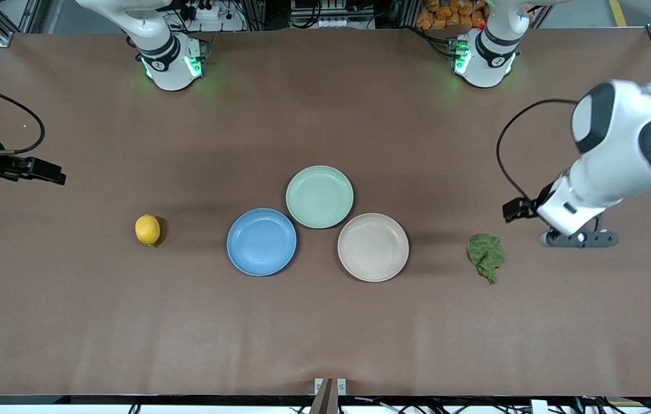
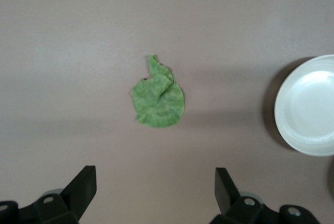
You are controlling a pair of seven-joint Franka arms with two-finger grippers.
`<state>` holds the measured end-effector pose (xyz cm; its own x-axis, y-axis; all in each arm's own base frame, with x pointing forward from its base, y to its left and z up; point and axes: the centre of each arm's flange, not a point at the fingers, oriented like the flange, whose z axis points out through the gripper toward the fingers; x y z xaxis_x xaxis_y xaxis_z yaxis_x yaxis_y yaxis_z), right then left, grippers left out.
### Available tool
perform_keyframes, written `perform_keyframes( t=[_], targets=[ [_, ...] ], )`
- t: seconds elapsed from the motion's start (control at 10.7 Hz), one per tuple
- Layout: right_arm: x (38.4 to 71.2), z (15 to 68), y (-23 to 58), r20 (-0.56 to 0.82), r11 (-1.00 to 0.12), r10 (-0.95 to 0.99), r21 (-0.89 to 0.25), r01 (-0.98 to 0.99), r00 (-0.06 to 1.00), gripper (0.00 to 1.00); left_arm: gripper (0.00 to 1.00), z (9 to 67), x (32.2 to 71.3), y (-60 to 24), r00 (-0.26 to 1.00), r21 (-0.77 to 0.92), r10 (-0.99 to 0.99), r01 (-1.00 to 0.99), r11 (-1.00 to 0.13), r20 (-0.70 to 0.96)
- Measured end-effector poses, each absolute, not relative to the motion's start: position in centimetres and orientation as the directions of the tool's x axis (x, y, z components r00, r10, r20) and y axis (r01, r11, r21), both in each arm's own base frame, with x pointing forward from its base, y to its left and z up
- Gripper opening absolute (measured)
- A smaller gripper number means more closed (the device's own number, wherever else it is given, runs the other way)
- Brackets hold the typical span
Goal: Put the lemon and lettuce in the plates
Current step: 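Reach the left gripper to the lettuce while the right gripper reaches the lemon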
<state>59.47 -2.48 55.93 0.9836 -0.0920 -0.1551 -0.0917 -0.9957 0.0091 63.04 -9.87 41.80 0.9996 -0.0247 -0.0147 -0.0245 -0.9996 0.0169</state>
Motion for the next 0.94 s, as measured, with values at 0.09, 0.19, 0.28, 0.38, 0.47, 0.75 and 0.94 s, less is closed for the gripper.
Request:
perform_keyframes(
  t=[0.09, 0.19, 0.28, 0.38, 0.47, 0.75, 0.94],
  targets=[
    [59.6, 55.4, -2.4, -0.164, -0.996, -0.092, 0.010, -0.091, 0.982, 1.00, 1.00, 40.1, 63.6, -9.8, 1.000, 0.021, -0.021, -0.021, -1.000, -0.015],
    [59.9, 54.6, -2.4, -0.178, -0.996, -0.091, 0.012, -0.091, 0.980, 1.00, 1.00, 38.7, 64.2, -9.6, 1.000, 0.025, -0.017, -0.017, -1.000, -0.012],
    [60.2, 53.6, -2.4, -0.195, -0.996, -0.092, 0.014, -0.091, 0.976, 1.00, 1.00, 37.6, 64.5, -9.5, 1.000, 0.027, -0.015, -0.014, -1.000, -0.012],
    [60.7, 52.3, -2.4, -0.216, -0.996, -0.092, 0.017, -0.091, 0.972, 1.00, 1.00, 36.8, 64.7, -9.5, 1.000, 0.028, -0.015, -0.014, -0.999, -0.014],
    [61.1, 50.8, -2.4, -0.241, -0.996, -0.093, 0.021, -0.090, 0.966, 1.00, 1.00, 36.1, 64.8, -9.7, 1.000, 0.029, -0.016, -0.016, -0.999, -0.019],
    [62.6, 45.5, -2.3, -0.310, -0.996, -0.093, 0.029, -0.088, 0.946, 1.00, 1.00, 33.7, 65.3, -10.2, 1.000, 0.037, -0.022, -0.022, -0.999, -0.009],
    [63.5, 43.1, -2.0, -0.319, -0.996, -0.090, 0.029, -0.085, 0.944, 1.00, 1.00, 31.6, 65.8, -10.3, 1.000, 0.041, -0.021, -0.021, -0.999, -0.005]
  ],
)
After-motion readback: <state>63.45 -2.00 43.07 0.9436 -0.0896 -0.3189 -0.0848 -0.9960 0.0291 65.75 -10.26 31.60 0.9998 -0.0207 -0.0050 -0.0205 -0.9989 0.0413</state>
